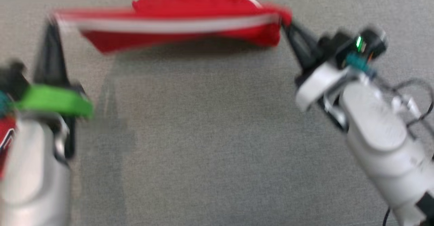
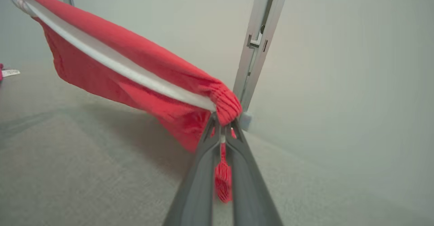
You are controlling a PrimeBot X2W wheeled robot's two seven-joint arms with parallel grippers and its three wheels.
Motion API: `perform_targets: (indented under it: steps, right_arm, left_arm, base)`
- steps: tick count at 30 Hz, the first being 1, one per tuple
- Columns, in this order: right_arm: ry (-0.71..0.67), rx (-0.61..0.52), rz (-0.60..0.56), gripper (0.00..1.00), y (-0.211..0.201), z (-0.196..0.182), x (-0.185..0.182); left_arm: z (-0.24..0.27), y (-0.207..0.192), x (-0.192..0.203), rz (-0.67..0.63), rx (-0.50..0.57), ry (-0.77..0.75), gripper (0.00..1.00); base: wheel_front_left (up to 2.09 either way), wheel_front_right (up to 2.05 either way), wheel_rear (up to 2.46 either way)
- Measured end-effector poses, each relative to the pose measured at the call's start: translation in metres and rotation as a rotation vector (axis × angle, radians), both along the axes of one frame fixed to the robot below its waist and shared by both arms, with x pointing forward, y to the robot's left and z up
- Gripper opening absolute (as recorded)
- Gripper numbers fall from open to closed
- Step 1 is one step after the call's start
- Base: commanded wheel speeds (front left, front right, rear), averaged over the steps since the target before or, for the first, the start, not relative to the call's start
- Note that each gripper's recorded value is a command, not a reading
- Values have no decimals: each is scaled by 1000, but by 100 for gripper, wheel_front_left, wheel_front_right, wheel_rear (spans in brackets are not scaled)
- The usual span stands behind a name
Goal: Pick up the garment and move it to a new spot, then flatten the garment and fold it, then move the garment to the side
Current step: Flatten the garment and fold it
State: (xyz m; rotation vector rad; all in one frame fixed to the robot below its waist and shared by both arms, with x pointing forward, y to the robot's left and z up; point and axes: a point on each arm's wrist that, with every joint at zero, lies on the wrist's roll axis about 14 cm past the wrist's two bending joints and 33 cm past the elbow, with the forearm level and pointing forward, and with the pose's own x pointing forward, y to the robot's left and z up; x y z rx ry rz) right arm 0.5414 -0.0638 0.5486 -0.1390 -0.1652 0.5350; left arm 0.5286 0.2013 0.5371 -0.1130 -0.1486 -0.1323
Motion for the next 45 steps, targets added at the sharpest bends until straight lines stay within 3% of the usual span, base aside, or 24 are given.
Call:
perform_targets:
  steps: [4,9,16,26,31,37,45]
  right_arm:
    - [184,52,6,0,3,-58,-49]
    - [332,113,20,0,9,-96,-106]
    - [425,158,35,0,12,-114,-165]
    - [492,197,62,0,18,-124,-225]
    - [482,232,64,0,20,-117,-223]
    - [465,382,44,0,28,-94,-191]
    - [510,547,69,0,39,-81,-142]
  left_arm:
    - [-82,-4,-61,31,-71,233,0]
    - [-125,0,-120,101,-146,373,0]
    - [-146,9,-179,176,-172,447,0]
    - [-151,30,-229,259,-161,461,0]
    - [-135,28,-215,233,-132,408,0]
    - [-81,11,-141,113,-62,238,0]
    - [-47,-13,-44,-86,150,155,0]
  base:
    - [0,0,0]
    - [0,0,0]
    - [0,0,0]
    - [0,0,0]
    - [0,0,0]
    - [0,0,0]
    - [0,0,0]
